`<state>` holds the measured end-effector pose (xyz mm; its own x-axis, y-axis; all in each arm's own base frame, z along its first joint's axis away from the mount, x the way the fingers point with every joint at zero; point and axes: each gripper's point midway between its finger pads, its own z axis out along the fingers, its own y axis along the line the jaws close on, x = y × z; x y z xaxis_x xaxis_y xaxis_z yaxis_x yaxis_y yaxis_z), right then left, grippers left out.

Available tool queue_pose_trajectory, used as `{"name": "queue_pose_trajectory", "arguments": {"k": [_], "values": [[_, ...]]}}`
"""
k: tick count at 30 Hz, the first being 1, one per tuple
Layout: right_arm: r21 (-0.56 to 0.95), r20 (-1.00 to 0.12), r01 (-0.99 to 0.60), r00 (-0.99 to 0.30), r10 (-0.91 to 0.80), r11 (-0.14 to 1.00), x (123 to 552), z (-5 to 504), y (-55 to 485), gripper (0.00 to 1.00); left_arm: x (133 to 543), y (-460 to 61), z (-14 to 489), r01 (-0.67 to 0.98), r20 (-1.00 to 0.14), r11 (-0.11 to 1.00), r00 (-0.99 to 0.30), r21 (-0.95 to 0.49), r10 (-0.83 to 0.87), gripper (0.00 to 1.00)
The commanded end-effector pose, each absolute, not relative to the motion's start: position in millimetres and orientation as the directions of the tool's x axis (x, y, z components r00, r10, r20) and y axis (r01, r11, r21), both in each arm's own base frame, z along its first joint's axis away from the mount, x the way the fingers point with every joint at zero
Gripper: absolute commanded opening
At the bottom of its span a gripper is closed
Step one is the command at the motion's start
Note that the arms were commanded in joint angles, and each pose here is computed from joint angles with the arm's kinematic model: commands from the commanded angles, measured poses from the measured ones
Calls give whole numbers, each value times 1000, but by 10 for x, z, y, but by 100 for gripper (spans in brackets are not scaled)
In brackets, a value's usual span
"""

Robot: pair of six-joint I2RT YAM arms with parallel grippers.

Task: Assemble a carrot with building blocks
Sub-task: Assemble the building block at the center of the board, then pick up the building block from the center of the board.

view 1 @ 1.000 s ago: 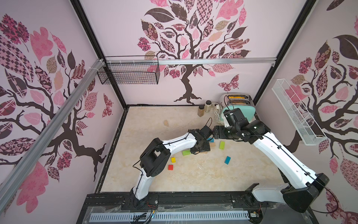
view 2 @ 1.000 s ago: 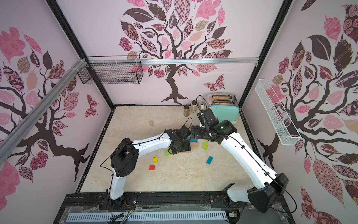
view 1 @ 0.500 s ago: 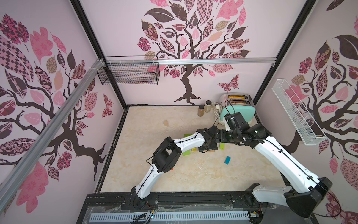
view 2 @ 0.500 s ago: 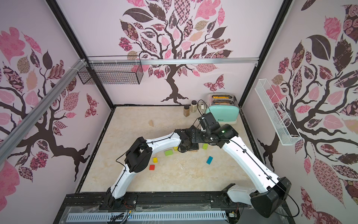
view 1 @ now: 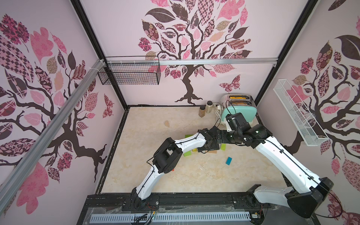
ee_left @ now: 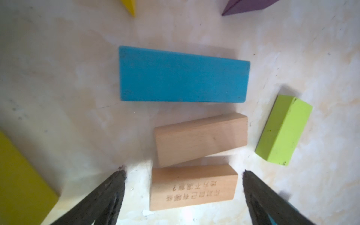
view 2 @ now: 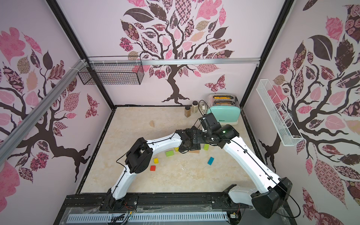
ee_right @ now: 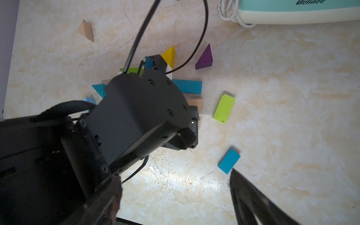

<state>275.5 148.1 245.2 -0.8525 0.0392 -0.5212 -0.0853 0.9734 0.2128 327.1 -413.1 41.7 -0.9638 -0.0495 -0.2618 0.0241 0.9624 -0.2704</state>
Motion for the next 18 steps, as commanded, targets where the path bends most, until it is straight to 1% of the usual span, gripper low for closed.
{"name": "queue_pose_trajectory", "arguments": {"k": [1,4,7,10,13,16,18], "values": [[199,-549,-62,-834,58,978,2847,2590,1380,89,3346,-4108,914,76,-356,947,-933,-311,-42,98],[208,-538,-15,-837,101,978,2946,2583,1266,87,3299,-3929,1048,71,-351,948,-935,-310,-45,98],[201,-509,48,-848,147,978,3084,2465,1151,81,3259,-3649,1141,44,-342,944,-937,-326,-74,98],[197,-461,123,-864,203,973,3268,2200,1066,72,3232,-3342,1337,41,-369,935,-924,-353,-99,98],[195,-397,198,-880,262,961,3449,1861,999,62,3150,-3122,1588,75,-410,917,-907,-393,-102,98],[186,-351,271,-880,321,945,3623,1539,896,60,3029,-3006,1843,122,-449,886,-888,-447,-104,98],[183,-336,301,-875,348,936,3744,1358,857,59,2958,-2940,1923,130,-447,873,-888,-471,-109,98]]}}
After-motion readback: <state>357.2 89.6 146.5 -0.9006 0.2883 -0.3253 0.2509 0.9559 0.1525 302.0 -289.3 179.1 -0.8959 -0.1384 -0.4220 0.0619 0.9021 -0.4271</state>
